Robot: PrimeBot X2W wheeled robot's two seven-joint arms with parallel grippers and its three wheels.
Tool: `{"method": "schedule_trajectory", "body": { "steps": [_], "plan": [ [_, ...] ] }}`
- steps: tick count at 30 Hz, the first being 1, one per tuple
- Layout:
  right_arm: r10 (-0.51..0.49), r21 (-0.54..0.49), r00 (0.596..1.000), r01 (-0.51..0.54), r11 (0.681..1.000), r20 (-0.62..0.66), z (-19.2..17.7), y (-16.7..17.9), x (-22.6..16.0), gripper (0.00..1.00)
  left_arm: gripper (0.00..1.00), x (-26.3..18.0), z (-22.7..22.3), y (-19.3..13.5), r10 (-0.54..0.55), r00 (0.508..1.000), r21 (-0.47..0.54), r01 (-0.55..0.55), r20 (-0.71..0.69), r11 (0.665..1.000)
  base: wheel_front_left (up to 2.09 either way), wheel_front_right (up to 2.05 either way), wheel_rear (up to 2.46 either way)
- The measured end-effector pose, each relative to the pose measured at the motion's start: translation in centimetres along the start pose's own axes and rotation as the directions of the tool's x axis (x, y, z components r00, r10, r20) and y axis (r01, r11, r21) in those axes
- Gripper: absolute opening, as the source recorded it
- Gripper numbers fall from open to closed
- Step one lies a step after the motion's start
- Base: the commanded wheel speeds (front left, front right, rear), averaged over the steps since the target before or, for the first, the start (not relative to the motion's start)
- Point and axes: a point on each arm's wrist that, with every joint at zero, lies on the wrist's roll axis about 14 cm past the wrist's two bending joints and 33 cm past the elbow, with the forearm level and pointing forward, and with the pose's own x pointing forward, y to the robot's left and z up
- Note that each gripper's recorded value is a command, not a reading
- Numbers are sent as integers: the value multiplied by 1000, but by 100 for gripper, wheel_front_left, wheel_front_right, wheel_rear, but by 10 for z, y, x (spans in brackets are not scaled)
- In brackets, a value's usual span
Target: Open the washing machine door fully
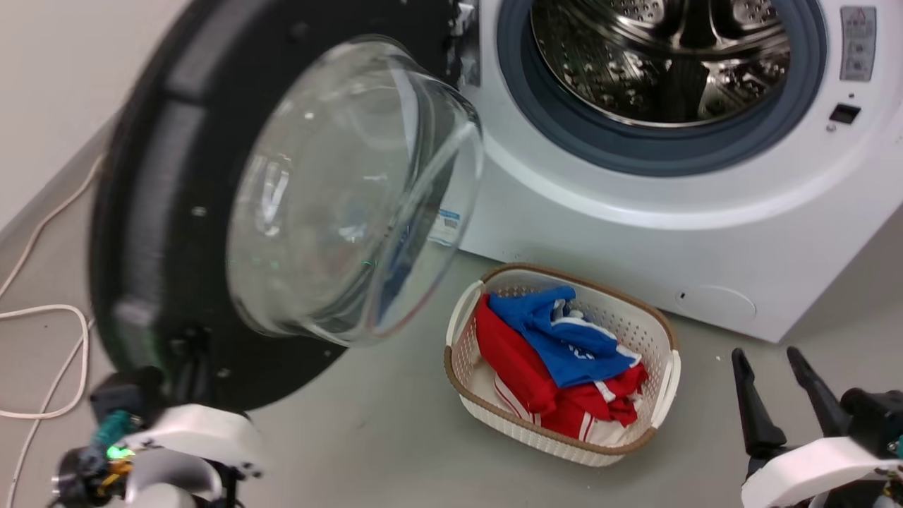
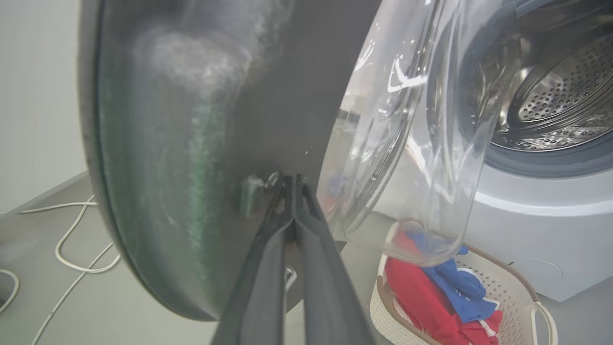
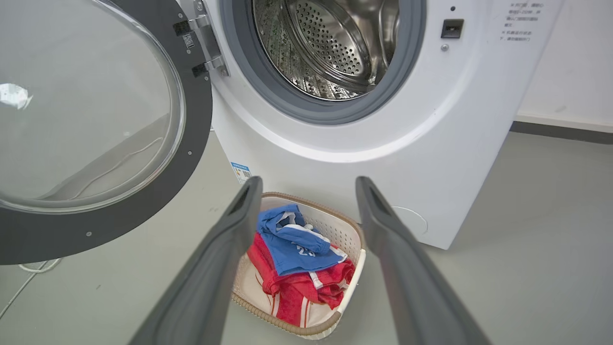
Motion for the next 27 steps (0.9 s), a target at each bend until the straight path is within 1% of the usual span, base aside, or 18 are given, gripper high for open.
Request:
{"method": "schedule_trajectory", "body": {
  "steps": [4, 10, 16, 23, 27],
  "plan": [
    [-21, -2, 1000, 21, 1000, -14, -4, -13, 4, 100, 0, 20, 1, 23, 59, 998, 5, -59, -4, 998, 0, 0, 0],
    [-44, 2, 998, 44, 999, -34, -11, -27, 10, 100, 0, 49, 2, 48, 127, 992, 18, -127, -13, 992, 0, 0, 0],
    [-63, 4, 997, 63, 998, -50, -17, -37, 12, 100, 0, 72, 7, 66, 163, 987, 39, -163, -4, 986, 0, 0, 0],
    [-78, 4, 996, 78, 997, -46, -16, -42, 10, 100, 0, 84, 6, 77, 189, 982, 37, -189, -10, 981, 0, 0, 0],
    [-85, 5, 996, 85, 996, -33, -12, -42, 6, 100, 0, 79, 2, 74, 186, 983, 25, -186, -10, 982, 0, 0, 0]
  ]
}}
